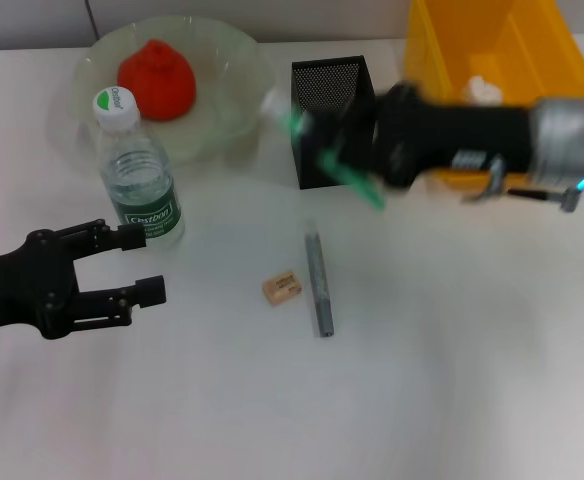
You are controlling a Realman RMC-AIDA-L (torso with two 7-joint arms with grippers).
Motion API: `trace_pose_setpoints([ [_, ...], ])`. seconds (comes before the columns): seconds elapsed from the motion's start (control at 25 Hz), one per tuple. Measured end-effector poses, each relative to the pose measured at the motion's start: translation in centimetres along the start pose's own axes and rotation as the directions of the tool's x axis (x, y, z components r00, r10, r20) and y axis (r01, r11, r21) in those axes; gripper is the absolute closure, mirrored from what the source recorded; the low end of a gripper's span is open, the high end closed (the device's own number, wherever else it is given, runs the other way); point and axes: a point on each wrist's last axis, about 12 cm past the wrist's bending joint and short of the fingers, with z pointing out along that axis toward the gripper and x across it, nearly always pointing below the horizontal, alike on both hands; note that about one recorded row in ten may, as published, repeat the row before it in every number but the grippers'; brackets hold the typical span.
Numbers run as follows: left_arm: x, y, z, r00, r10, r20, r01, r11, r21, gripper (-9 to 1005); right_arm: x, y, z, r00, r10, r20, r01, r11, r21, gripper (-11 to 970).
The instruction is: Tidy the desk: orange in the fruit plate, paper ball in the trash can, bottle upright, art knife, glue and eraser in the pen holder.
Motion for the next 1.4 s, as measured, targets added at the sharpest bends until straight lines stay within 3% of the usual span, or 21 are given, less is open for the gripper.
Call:
trace_pose_setpoints([
  [0.12,0.0,0.0,0.3,1.0,0.008,0.005,-0.008,1.0,0.006,152,0.6,-0.9,-2.0,0.968,0.042,0.246,-0.086,0.982,0.171,797],
  [0.16,0.0,-0.1,0.4,1.0,0.014,0.006,-0.014,1.0,0.008,152,0.6,-0.9,-2.0,0.968,0.042,0.246,-0.086,0.982,0.171,797],
  [0.32,-0.2,-0.2,1.0,1.0,0.023,0.015,-0.023,0.999,0.028,152,1.8,-0.9,-1.6,0.888,-0.016,0.459,-0.147,0.937,0.316,797],
  [0.48,-0.3,-0.2,1.1,1.0,0.023,0.021,-0.024,0.999,0.033,152,2.3,-1.1,0.3,0.884,0.02,0.467,-0.199,0.92,0.337,796],
  [0.52,-0.5,-0.1,1.4,0.999,0.025,0.031,-0.027,0.999,0.036,152,2.4,-1.5,1.8,0.897,0.059,0.437,-0.231,0.907,0.352,796],
  [0.72,-0.5,-0.2,1.9,0.998,0.031,0.048,-0.033,0.999,0.032,152,2.2,-2.8,4.0,0.922,0.095,0.376,-0.254,0.88,0.4,796],
  [0.92,-0.5,-0.3,1.7,0.996,0.039,0.078,-0.041,0.999,0.022,152,1.6,-3.9,4.9,0.936,0.1,0.337,-0.252,0.859,0.446,796],
  [1.4,-0.5,-0.8,1.7,0.991,0.081,0.105,-0.086,0.995,0.048,151,1.9,-4.8,6.0,0.961,0.124,0.246,-0.235,0.834,0.5,796],
])
